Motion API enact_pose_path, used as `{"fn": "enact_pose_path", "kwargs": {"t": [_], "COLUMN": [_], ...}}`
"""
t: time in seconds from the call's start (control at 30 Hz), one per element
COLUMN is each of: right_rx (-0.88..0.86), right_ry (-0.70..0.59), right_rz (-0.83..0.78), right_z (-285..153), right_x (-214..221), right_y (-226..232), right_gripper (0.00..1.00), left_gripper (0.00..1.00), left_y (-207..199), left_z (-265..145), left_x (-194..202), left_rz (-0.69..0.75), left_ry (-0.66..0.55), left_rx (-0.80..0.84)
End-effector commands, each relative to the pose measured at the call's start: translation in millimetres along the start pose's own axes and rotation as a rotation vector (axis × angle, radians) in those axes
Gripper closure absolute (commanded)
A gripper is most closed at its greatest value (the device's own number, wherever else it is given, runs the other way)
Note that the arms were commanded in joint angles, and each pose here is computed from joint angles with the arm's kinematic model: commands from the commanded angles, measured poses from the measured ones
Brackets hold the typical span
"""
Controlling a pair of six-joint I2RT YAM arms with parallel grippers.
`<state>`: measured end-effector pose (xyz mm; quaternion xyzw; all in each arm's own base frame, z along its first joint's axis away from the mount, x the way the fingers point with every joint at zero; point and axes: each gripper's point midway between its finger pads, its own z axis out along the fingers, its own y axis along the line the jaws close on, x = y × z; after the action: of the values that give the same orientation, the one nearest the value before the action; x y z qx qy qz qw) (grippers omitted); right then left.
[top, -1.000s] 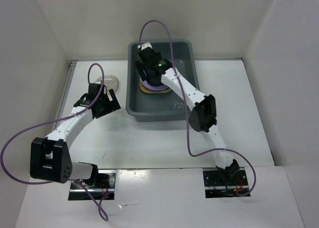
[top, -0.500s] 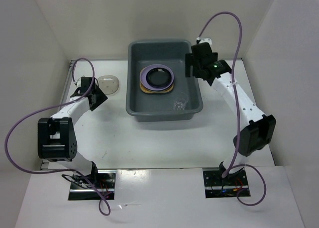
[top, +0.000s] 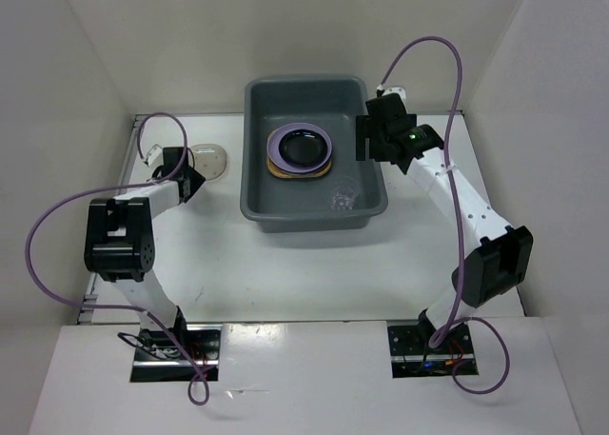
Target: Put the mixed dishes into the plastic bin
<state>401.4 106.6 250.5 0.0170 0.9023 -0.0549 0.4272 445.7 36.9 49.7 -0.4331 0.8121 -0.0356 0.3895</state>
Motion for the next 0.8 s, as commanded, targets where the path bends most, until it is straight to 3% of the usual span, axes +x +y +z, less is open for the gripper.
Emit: {"fn": "enact_pose_path", "kwargs": {"t": [0.0,0.2,0.4,0.47,0.53,0.67,0.77], "right_rx": [0.021,0.051,0.075,0.089,0.089,0.089,0.089], "right_ry": [0.015,0.044,0.054,0.068,0.068,0.068,0.068], "right_rz": [0.011,-0.006,-0.015,-0.024,-0.024,-0.024,-0.024], "right_z": [-9.8,-5.4,0.5,3.4,3.4,8.4,8.4], "right_x": [8.6,17.9,20.9,24.6,24.7,23.4,23.3], "right_y": [-7.0,-11.4,-13.1,-14.5,-14.5,-11.8,-11.8], "right_gripper": [0.09,0.09,0.09,0.09,0.09,0.09,0.09], "left_gripper": [0.46,0.46,0.53,0.62,0.79,1.00,1.00], "left_y": [-28.5,-24.9,-29.3,-27.8,-31.5,-33.9,-39.3], "left_z": [9.6,35.8,51.6,58.5,60.0,54.4,37.7], "left_x": [-39.7,-37.4,-31.9,-28.4,-31.9,-36.2,-57.6], "left_rz": [-0.131,-0.204,-0.209,-0.206,-0.198,-0.189,-0.181], "left_ry": [-0.122,-0.084,-0.059,-0.052,-0.055,-0.055,-0.115], "left_rx": [0.075,0.077,0.077,0.068,0.071,0.070,0.078]}}
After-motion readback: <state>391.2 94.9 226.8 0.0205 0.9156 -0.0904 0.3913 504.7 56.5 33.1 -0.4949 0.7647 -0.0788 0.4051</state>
